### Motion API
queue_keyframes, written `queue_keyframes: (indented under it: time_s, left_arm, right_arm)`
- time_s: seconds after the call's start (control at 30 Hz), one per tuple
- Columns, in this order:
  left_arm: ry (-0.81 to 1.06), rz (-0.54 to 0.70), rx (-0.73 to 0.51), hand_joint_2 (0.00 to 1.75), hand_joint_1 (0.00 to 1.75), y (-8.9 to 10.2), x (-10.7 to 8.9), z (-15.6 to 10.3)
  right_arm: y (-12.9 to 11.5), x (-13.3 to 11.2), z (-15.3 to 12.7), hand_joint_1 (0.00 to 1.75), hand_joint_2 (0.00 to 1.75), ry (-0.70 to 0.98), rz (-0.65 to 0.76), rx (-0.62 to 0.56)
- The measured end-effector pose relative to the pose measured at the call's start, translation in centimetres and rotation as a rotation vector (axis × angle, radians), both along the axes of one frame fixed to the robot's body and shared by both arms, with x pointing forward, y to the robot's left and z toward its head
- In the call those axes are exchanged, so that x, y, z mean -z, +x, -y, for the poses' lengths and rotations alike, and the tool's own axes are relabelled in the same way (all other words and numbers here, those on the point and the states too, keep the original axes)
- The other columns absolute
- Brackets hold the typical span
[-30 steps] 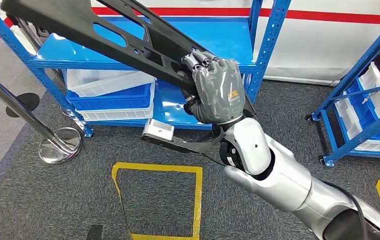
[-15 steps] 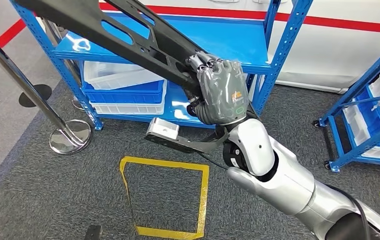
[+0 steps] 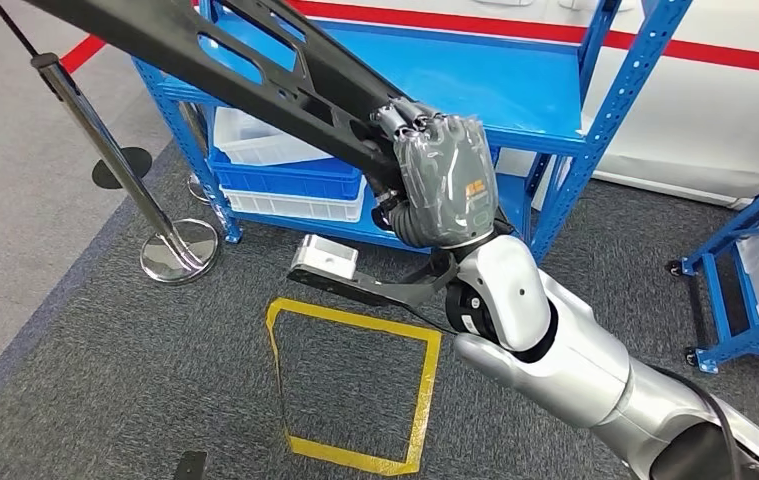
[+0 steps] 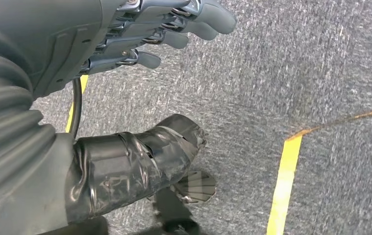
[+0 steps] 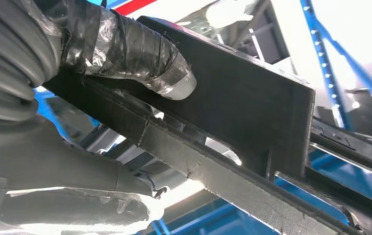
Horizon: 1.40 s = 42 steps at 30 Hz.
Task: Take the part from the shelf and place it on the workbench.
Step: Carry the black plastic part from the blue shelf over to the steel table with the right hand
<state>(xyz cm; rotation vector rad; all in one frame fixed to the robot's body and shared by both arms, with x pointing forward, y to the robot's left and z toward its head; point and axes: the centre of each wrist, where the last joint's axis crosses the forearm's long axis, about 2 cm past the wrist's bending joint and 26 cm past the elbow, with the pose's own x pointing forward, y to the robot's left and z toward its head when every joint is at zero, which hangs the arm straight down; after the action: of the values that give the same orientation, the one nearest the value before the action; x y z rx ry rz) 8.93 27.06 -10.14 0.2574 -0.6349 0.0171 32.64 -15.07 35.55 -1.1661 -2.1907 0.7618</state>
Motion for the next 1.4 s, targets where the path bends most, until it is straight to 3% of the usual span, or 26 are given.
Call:
queue_keyframes:
  time_s: [1.4]
  left_arm:
    - [0.021,0.090,0.073,1.75,0.00,0.1,0.0,-1.1]
  right_arm:
    - [-1.4,-0.5,2.1,1.75,1.75,-0.029,0.085,0.035]
